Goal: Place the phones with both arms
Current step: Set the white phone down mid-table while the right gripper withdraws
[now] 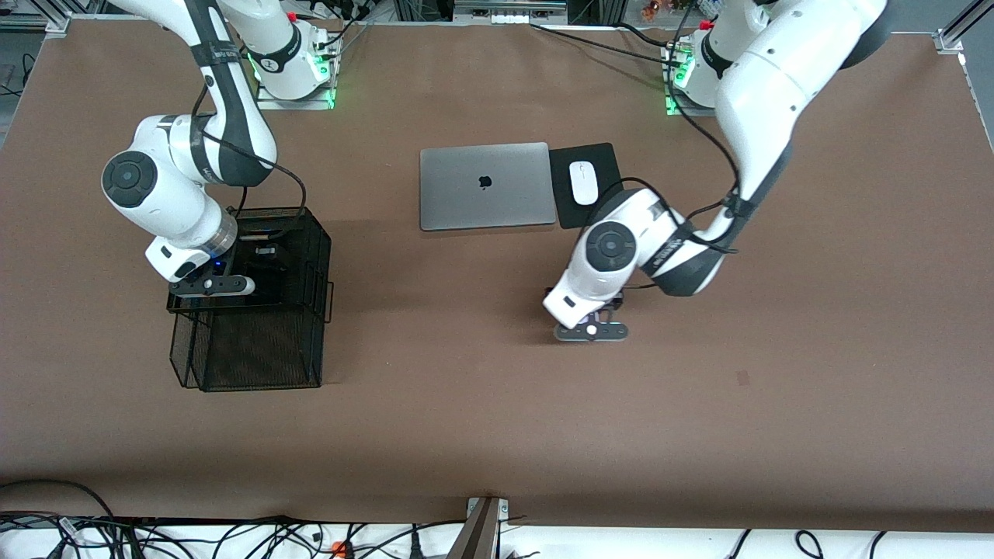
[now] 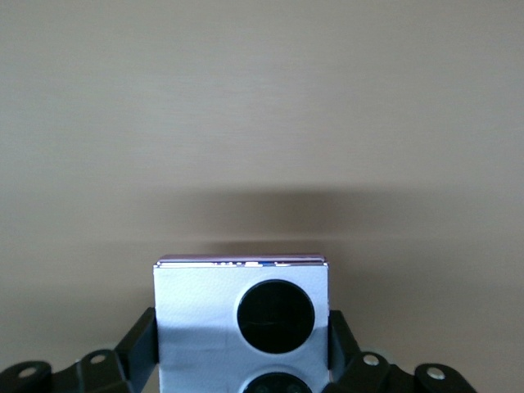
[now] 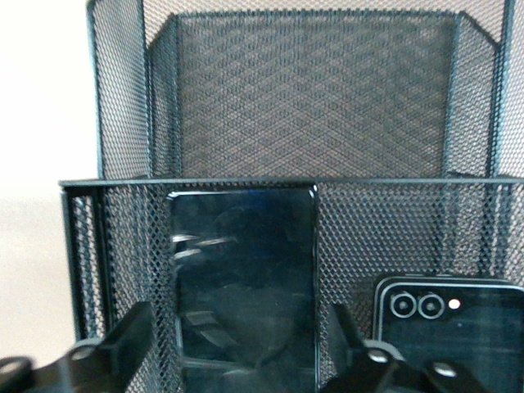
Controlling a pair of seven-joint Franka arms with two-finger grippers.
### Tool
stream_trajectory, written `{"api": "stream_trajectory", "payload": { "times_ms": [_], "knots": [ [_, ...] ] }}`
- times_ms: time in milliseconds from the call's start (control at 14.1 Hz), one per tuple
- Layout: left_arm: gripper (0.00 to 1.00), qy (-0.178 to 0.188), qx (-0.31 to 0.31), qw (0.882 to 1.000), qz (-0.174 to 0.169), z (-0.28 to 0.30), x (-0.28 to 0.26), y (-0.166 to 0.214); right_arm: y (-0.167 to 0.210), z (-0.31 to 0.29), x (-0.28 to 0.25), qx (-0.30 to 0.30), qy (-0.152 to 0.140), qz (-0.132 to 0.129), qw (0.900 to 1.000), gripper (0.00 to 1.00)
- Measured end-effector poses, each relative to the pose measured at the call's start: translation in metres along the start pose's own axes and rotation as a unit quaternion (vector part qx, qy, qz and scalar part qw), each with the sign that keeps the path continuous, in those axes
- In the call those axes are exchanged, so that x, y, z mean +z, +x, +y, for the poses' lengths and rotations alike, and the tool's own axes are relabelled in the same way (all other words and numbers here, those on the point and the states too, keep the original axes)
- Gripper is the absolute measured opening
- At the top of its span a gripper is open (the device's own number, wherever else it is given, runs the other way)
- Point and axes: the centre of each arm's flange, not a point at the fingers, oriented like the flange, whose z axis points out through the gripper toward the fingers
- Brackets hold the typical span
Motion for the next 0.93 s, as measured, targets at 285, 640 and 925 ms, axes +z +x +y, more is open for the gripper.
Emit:
{"api": "stream_trajectory", "payload": {
  "times_ms": [285,640,925],
  "knots": [
    [0.85,-0.020,-0.038,0.999,0.006,0.022,0.028,0.018,0.014,-0.002,-0.024,-0.001,0.004,0.007,1.000,1.00],
    [0.85,-0.023,-0.075,0.996,0.048,0.061,0.053,0.019,0.050,0.025,-0.083,0.020,0.004,-0.014,1.000,1.00],
    [0.85,-0.023,-0.051,0.997,0.056,0.096,0.050,-0.003,0.063,0.022,-0.078,0.019,-0.009,-0.025,0.999,1.00]
  ]
}}
